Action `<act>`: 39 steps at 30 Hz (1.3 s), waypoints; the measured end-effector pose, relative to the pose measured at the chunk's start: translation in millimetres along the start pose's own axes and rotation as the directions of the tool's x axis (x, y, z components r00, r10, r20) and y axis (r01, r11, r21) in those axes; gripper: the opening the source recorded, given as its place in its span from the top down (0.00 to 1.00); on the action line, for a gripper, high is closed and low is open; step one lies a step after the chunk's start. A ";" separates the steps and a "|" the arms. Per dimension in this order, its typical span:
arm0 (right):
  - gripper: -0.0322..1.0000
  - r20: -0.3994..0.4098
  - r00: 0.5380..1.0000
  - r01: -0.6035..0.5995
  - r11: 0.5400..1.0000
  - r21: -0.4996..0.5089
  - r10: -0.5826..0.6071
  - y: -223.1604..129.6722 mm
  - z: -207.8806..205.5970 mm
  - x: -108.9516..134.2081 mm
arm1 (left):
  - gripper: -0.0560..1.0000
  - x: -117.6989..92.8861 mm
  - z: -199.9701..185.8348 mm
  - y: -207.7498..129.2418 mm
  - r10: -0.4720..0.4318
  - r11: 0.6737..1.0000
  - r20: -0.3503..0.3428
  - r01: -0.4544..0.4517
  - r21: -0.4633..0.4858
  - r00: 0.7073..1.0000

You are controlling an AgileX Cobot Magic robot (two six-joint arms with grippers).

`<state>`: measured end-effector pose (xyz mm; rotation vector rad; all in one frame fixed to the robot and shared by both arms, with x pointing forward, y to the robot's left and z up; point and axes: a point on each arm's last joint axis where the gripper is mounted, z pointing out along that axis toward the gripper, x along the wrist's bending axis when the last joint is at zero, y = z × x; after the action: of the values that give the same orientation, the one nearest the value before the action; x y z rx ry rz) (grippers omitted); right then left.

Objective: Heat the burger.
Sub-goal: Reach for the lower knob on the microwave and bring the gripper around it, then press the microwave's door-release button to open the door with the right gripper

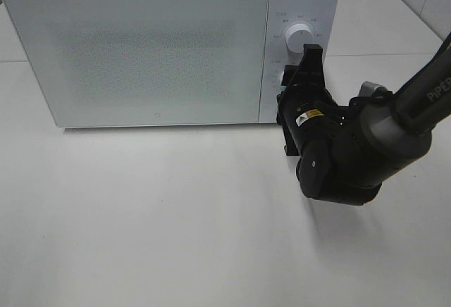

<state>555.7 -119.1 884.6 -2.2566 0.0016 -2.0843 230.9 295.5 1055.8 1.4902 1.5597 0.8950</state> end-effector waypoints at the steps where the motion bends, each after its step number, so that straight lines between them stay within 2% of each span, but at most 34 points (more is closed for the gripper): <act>1: 0.55 0.000 1.000 0.000 1.000 0.000 0.000 0.0 0.0 0.0 | 0.01 0.0 0.0 0.0 0.000 1.000 0.000 0.000 0.000 1.000; 13: 0.52 0.001 1.000 0.021 1.000 0.004 -0.021 -0.4 0.0 -0.1 | 0.01 0.0 0.0 0.0 0.000 1.000 0.000 0.000 0.000 1.000; 15: 0.48 -0.028 0.997 0.072 0.992 0.100 -0.069 -15.4 0.2 3.9 | 0.01 0.0 0.0 0.0 0.000 1.000 0.000 0.000 0.000 1.000; 18: 0.47 -0.030 0.996 0.081 0.991 0.105 -0.078 -16.0 0.3 3.8 | 0.01 0.0 0.0 0.0 0.000 1.000 0.000 0.000 0.000 1.000; 20: 0.41 -0.032 0.994 0.110 0.988 0.108 -0.108 -16.4 0.3 3.7 | 0.01 0.0 0.0 0.0 0.000 1.000 0.000 0.000 0.000 1.000; 31: 0.26 -0.043 0.989 0.146 0.980 0.133 -0.141 -19.0 -0.2 4.0 | 0.01 0.0 0.0 0.0 0.000 1.000 0.000 0.000 0.000 1.000; 34: 0.25 -0.046 0.988 0.154 0.978 0.139 -0.149 -19.6 -0.3 4.4 | 0.01 0.0 0.0 0.0 0.000 1.000 0.000 0.000 0.000 1.000; 39: 0.24 -0.059 0.971 0.236 0.961 0.147 -0.230 -17.3 -5.2 19.4 | 0.01 0.0 0.0 0.0 0.000 1.000 0.000 0.000 0.000 1.000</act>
<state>551.2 -103.0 905.2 -2.2148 -0.4279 -2.1546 230.9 295.5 1055.8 1.4902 1.5597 0.8950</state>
